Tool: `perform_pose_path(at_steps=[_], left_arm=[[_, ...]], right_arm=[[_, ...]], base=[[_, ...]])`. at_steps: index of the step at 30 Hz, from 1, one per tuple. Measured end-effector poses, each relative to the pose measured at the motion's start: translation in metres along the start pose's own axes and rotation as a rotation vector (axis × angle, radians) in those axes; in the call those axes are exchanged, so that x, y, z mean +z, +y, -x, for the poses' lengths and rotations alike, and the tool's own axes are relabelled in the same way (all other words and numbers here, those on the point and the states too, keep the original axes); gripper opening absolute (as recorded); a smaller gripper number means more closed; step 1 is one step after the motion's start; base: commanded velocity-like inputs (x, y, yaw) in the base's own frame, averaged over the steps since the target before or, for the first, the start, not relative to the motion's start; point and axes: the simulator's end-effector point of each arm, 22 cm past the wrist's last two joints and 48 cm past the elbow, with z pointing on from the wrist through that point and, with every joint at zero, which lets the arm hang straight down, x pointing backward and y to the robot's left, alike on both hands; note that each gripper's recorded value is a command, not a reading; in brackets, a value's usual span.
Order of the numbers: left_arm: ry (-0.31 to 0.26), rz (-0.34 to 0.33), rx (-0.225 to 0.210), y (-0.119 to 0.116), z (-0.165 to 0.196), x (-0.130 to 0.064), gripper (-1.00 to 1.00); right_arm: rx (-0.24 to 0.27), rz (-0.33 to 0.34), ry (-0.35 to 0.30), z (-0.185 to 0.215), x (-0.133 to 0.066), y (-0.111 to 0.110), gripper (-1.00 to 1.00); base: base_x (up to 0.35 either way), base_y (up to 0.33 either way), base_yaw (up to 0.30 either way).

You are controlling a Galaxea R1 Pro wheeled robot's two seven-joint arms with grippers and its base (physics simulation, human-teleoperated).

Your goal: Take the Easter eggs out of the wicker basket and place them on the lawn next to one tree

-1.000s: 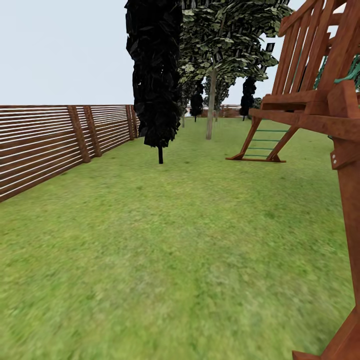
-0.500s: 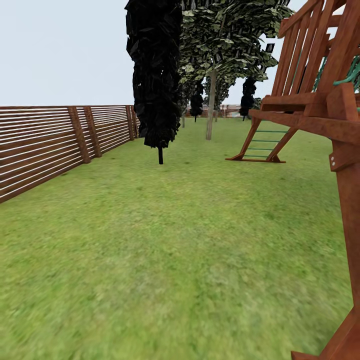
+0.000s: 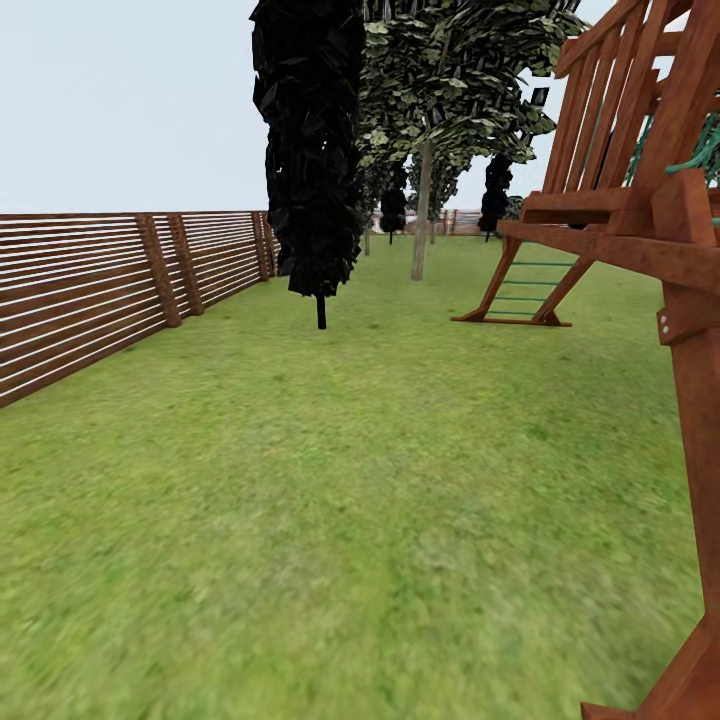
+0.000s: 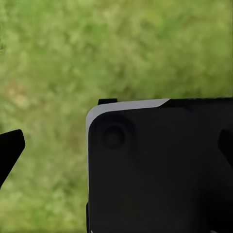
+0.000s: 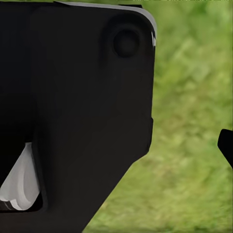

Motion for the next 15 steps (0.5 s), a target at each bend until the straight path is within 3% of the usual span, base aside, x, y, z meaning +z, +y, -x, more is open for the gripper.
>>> perform_pose_path(at_steps=[5, 15], left_arm=[[0.000, 0.001, -0.001, 0.0001, -0.0001, -0.0002, 1.00], [0.000, 0.000, 0.000, -0.0001, -0.0001, -0.0002, 1.00]], right_arm=[[0.002, 0.000, 0.000, -0.0002, -0.0001, 0.0003, 1.00], [0.001, 0.000, 0.000, -0.0002, -0.0001, 0.0003, 1.00]], base=[[0.212, 0.000, 0.000], [0.323, 0.000, 0.000]])
